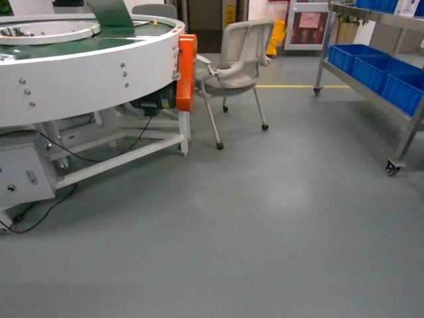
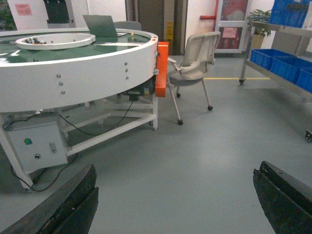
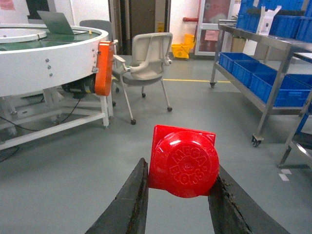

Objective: Pick red block from blue box to shelf

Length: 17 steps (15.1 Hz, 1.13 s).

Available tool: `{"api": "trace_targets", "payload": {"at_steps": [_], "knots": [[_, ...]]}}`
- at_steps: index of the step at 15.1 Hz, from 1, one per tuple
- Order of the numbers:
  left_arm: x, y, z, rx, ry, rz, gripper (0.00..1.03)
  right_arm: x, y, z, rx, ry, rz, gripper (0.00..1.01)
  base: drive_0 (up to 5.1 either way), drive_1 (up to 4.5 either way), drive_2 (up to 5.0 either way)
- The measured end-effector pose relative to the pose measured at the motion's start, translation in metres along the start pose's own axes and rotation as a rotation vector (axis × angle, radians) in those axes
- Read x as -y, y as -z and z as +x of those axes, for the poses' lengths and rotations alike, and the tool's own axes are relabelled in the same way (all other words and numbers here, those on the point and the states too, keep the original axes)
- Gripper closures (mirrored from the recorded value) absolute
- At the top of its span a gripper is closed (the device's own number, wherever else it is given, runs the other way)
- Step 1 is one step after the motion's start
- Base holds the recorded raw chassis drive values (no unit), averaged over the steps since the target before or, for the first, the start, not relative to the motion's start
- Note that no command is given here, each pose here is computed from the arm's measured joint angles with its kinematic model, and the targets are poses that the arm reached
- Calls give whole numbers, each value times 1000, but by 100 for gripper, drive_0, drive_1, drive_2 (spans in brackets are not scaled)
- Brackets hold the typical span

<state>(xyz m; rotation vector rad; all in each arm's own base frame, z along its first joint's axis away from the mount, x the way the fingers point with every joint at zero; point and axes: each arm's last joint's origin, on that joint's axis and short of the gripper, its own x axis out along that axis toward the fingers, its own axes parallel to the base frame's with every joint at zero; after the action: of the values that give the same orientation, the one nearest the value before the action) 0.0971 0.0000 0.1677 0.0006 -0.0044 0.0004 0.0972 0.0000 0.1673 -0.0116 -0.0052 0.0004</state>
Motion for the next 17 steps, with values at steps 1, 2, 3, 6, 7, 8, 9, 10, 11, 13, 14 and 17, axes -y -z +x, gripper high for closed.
{"api": "trace_targets", "payload": {"at_steps": [1,2,3,6,7,8,9,10,11,13,14,17], "knots": [[0,0,0,2,0,0,5,0,0,0,-3,0,0,73,-9,418,-436],[0,0,0,1,1,0,5,0,0,0,-3,0,0,73,-9,418,-436],[0,0,0,0,-1,0,5,0,0,0,2,0,0,73,-9,418,-436],[0,0,0,-1,-1,0,5,0,0,0,0,0,0,73,-9,418,-436],[0,0,0,-1,-1,0,5,0,0,0,-3,0,0,73,-9,418,-436],[0,0,0,-1,0,0,5,0,0,0,-3,0,0,73,-9,418,-436],[0,0,0,2,0,0,5,0,0,0,-2,0,0,73,-9,418,-436],[0,0,0,0,0,0,5,0,0,0,-1,0,0,73,-9,418,-436],[0,0,0,2,0,0,5,0,0,0,-3,0,0,73,-9,418,-436],[0,0,0,-2,0,0,5,0,0,0,-2,0,0,73,-9,418,-436],[0,0,0,0,1,0,5,0,0,0,-3,0,0,73,-9,418,-436],[0,0,0,2,1,0,5,0,1,0,-5,0,0,73,-9,418,-436]]}}
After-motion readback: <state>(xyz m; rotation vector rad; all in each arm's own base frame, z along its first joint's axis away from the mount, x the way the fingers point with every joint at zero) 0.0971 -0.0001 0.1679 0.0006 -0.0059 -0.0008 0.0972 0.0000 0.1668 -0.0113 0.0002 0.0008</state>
